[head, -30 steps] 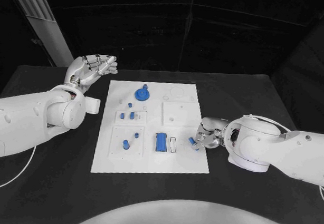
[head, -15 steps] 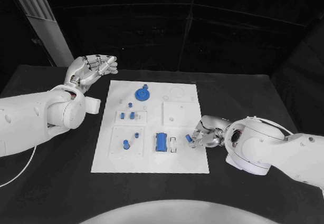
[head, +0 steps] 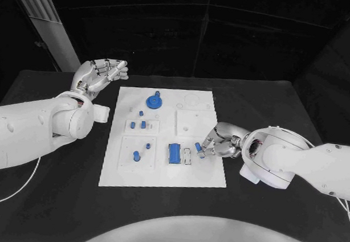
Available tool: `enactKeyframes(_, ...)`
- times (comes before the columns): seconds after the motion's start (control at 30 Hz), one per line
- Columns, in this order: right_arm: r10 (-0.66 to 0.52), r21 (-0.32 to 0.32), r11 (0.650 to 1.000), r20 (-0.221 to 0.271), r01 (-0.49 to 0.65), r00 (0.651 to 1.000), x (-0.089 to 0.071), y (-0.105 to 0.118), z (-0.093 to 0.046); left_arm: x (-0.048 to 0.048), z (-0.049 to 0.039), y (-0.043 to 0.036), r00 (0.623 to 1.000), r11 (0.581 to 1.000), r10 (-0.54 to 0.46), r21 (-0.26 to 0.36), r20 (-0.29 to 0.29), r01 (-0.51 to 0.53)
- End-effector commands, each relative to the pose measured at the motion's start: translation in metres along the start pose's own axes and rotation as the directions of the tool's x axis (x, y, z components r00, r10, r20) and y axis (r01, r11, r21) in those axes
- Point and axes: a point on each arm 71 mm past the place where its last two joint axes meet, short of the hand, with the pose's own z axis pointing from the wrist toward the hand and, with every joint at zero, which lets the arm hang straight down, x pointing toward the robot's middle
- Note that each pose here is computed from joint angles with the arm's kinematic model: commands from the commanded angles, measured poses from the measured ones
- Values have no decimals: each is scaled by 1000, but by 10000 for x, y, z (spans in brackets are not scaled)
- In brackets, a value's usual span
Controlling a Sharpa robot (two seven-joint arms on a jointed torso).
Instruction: Assemble the parts on the task board
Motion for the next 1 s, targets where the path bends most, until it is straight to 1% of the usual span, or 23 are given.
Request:
enactKeyframes(0.03,139,-35,989,-55,-141,989,19,26,25,15,3,-92,1000,992,-7,122,-11,9)
enactKeyframes(0.27,160,2,987,-146,-161,976,91,33,108,23,6,-92,1000,993,-8,121,-12,9)
enactKeyframes(0.4,155,26,988,-176,-152,972,119,31,149,22,5,-92,1000,993,-8,121,-12,9)
enactKeyframes(0.73,142,99,987,-211,-123,967,150,-16,196,19,6,-92,1000,993,-8,122,-12,9)
enactKeyframes(1.0,138,125,986,-213,-113,967,155,-30,211,14,4,-91,1000,993,-7,121,-11,9)
